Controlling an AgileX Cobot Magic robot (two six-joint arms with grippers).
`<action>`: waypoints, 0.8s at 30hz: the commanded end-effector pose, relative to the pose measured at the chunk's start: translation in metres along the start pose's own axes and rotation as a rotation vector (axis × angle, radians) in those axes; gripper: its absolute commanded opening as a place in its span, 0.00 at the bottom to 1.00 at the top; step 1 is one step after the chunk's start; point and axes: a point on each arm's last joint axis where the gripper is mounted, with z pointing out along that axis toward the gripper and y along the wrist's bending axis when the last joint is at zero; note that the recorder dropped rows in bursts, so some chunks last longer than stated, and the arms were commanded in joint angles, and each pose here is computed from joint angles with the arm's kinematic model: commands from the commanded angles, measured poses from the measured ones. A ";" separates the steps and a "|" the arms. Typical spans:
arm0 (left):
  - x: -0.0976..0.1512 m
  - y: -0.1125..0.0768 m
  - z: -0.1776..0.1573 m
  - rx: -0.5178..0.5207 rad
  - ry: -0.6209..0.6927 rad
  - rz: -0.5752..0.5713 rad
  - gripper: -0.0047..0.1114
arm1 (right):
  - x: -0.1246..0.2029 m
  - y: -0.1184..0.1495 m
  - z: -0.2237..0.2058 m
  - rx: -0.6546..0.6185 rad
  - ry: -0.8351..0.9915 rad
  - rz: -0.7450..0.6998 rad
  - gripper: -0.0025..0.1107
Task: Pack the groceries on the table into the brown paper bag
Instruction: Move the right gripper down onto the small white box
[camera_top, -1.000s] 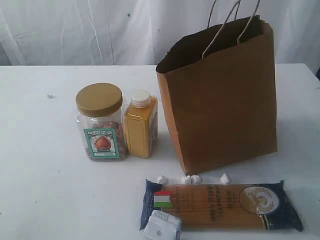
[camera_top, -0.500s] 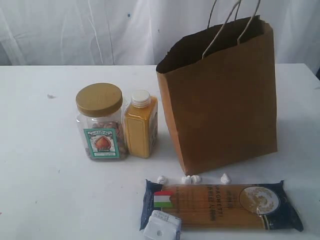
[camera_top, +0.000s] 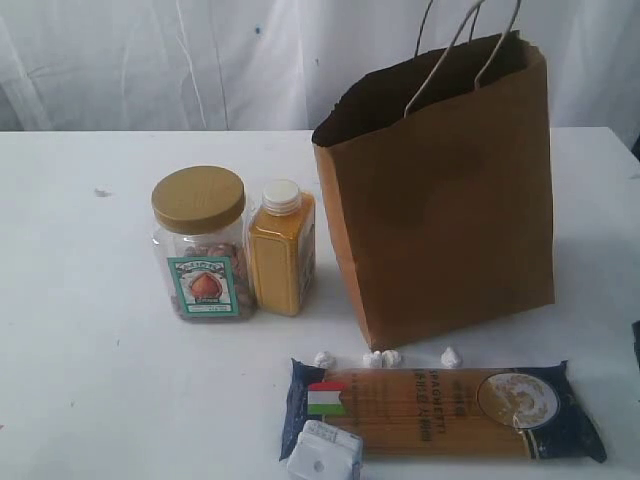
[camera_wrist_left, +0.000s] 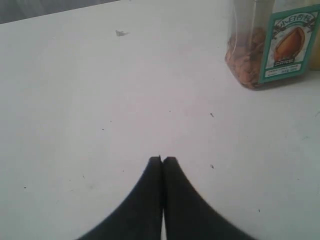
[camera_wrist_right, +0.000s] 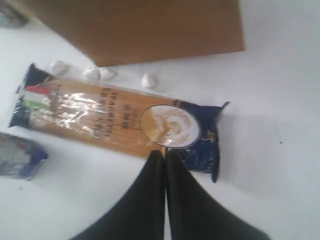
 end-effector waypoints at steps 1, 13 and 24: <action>0.000 0.000 0.000 0.002 -0.008 -0.019 0.04 | -0.011 0.019 -0.015 -0.116 0.039 -0.111 0.02; 0.000 0.000 0.000 0.001 -0.008 0.051 0.04 | -0.007 0.068 0.013 -0.365 0.382 -0.341 0.02; 0.000 0.000 0.000 0.001 -0.008 0.051 0.04 | -0.023 0.133 0.073 -0.467 0.324 -0.708 0.02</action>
